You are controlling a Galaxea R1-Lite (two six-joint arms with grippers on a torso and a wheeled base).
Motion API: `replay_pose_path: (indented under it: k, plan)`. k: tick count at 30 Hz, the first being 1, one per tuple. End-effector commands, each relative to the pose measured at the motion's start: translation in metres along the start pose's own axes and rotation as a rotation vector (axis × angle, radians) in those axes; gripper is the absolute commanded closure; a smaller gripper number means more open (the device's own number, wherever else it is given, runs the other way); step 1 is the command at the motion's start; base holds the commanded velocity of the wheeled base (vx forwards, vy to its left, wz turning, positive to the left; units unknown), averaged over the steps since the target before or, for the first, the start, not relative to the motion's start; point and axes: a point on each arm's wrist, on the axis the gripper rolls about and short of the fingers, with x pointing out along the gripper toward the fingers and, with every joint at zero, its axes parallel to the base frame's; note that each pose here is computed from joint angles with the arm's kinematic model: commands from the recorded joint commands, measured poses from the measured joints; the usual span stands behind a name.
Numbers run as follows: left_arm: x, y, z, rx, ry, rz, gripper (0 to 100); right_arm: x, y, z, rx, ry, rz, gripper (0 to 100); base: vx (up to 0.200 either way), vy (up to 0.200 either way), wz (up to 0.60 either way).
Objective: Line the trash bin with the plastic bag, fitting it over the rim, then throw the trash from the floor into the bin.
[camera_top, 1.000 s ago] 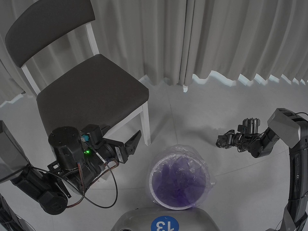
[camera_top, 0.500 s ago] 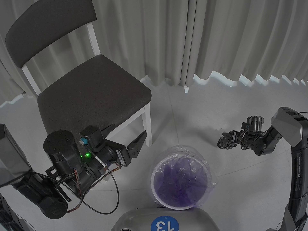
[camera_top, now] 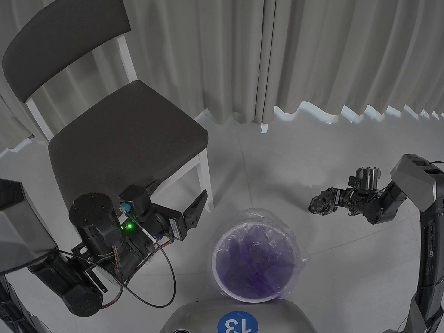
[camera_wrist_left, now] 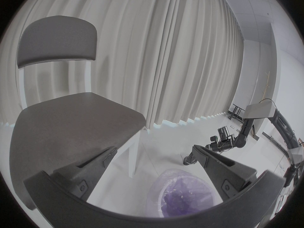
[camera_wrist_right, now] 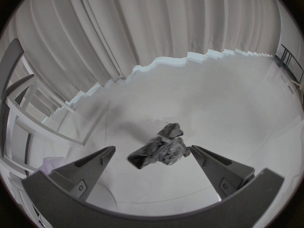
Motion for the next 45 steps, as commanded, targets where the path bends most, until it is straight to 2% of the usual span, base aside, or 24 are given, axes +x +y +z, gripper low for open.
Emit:
replay_pose_path:
  k: [1,12,17,24,32,40,45]
  plan:
    - [-0.001,0.0,-0.004,0.002,0.018,-0.006,0,0.0,-0.002,0.001,0.003,-0.002,-0.004,0,0.0,0.0,0.0]
    - [-0.002,-0.001,-0.004,0.0,0.017,-0.007,0,0.003,-0.001,0.0,0.001,-0.006,0.001,0,0.0,0.0,0.0]
    - [-0.001,-0.001,-0.005,0.0,0.018,-0.007,0,0.005,0.008,0.001,-0.002,-0.053,0.031,0,0.0,0.0,0.0]
    - [-0.001,-0.001,-0.005,0.0,0.018,-0.007,0,0.02,0.021,-0.018,-0.005,-0.083,0.072,0,0.0,0.0,0.0]
    - [-0.001,-0.001,-0.005,0.0,0.02,-0.007,0,0.039,0.036,-0.028,0.013,-0.114,0.023,0,0.0,0.0,0.0]
    - [-0.001,-0.001,-0.006,0.001,0.023,-0.007,0,0.043,0.044,-0.031,0.026,-0.119,0.036,0,0.0,0.0,0.0]
    - [-0.001,-0.001,-0.005,0.001,0.022,-0.007,0,0.048,0.045,-0.034,0.035,-0.127,0.008,0,0.0,0.0,0.0]
